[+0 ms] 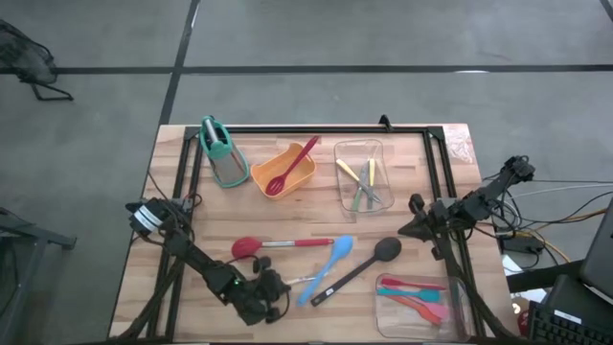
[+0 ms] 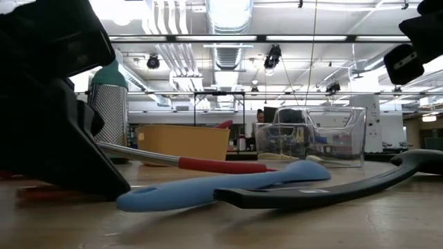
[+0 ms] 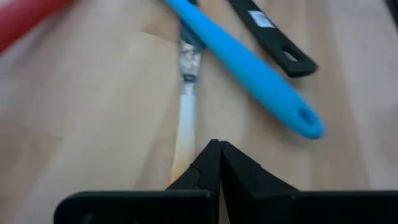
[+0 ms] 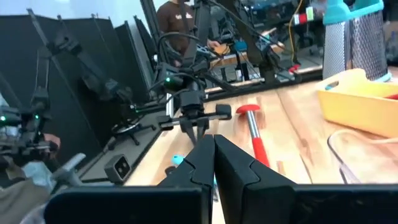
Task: Pick & Place Kitchen Items
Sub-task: Put the orange kitchen knife into the top transparent bin
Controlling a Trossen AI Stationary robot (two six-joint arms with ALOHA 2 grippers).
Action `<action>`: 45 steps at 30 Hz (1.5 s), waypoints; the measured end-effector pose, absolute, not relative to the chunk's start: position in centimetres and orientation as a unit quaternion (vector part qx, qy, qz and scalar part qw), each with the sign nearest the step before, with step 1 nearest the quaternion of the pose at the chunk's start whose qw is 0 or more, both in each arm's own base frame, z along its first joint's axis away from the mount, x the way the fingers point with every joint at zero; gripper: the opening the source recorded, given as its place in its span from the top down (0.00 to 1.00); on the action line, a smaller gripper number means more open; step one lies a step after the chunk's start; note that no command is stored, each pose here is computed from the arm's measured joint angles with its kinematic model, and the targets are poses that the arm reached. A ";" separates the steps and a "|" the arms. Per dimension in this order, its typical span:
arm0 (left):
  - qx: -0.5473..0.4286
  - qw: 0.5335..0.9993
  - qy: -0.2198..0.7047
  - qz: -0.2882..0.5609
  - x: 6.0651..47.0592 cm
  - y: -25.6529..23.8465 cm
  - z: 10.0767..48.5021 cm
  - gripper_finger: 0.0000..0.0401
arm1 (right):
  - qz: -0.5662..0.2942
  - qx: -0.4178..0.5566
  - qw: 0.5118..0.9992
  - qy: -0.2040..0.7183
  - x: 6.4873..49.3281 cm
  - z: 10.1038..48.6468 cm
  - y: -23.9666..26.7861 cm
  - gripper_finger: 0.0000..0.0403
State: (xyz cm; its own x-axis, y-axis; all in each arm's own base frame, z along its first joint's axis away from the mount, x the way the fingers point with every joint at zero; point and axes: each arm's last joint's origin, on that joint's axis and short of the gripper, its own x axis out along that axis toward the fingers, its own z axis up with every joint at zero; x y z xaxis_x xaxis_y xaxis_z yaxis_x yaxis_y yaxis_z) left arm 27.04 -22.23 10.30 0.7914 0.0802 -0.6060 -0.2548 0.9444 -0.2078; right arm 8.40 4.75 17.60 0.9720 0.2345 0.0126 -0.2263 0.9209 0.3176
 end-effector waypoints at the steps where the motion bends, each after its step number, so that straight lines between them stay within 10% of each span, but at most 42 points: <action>1: -0.136 0.937 0.306 0.096 27.0 -22.2 10.3 0.98 | 0.117 0.160 0.980 0.016 8.4 17.6 4.8 0.98; 45: -0.174 0.902 0.361 0.160 27.3 -20.3 9.2 0.98 | 0.001 0.027 0.996 0.088 18.6 22.0 11.5 0.98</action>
State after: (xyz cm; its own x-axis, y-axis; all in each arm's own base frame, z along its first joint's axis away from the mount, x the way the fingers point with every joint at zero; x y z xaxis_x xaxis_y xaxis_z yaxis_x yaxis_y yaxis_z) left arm 27.29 -20.35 9.19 0.6882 0.1625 -0.7071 -0.4133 0.8888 -0.1979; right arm 18.65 11.53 22.04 0.9845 0.0060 -0.1752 0.0033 0.9986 0.0529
